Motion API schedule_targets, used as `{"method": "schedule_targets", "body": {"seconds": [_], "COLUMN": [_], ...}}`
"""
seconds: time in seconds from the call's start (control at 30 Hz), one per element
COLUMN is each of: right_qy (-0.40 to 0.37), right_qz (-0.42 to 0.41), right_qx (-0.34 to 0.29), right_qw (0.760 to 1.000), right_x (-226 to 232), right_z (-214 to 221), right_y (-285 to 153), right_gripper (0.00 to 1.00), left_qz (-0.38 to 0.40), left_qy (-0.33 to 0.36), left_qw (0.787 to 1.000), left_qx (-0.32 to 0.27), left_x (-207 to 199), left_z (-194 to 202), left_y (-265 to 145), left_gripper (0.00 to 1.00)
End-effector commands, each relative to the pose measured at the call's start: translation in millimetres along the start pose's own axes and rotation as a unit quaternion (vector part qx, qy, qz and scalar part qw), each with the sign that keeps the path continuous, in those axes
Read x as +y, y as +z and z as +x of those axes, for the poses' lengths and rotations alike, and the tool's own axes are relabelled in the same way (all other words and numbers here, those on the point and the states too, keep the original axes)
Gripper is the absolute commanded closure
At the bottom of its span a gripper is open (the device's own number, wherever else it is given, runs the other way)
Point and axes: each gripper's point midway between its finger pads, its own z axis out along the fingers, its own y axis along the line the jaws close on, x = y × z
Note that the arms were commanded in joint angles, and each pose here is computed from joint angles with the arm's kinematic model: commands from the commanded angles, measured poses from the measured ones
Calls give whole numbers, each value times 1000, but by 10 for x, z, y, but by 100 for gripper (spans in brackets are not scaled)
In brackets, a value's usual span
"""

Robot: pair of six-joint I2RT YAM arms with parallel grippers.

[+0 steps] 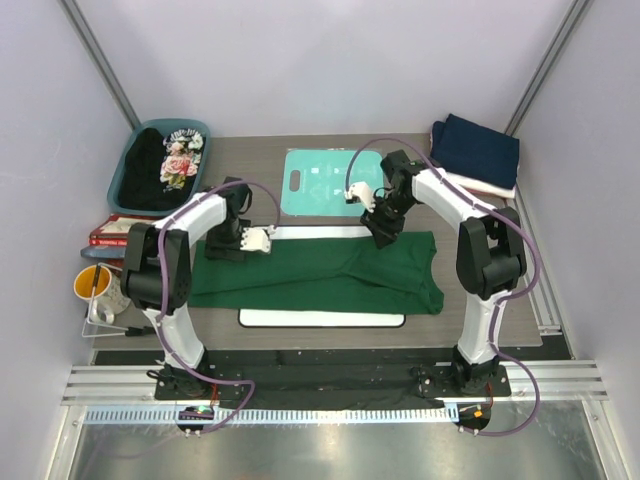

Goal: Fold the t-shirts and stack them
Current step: Fold the other side of the tshirt into a rectangle

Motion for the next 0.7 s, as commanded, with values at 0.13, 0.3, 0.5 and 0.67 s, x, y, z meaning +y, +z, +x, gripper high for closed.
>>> {"method": "schedule_targets", "body": {"seconds": [0.13,0.3,0.5,0.67], "right_qy": [-13,-37,-63,-64], "right_qz": [-1,-38,-73,-91], "right_qx": [-36,-41,-19,-11], "right_qw": [999,998,995,994], "right_x": [-244,-110,44,88], "right_z": [-230,-386,-359,-331], "right_y": [-19,108,254,385], "right_gripper": [55,53,52,50], "left_qz": [-37,-36,-39,-39], "left_qy": [-24,-30,-32,-34], "left_qw": [999,999,998,998], "left_qx": [21,21,22,21], "left_x": [261,293,352,382], "left_z": [40,5,-14,-22], "left_y": [35,67,77,83], "left_gripper": [34,34,35,35]}}
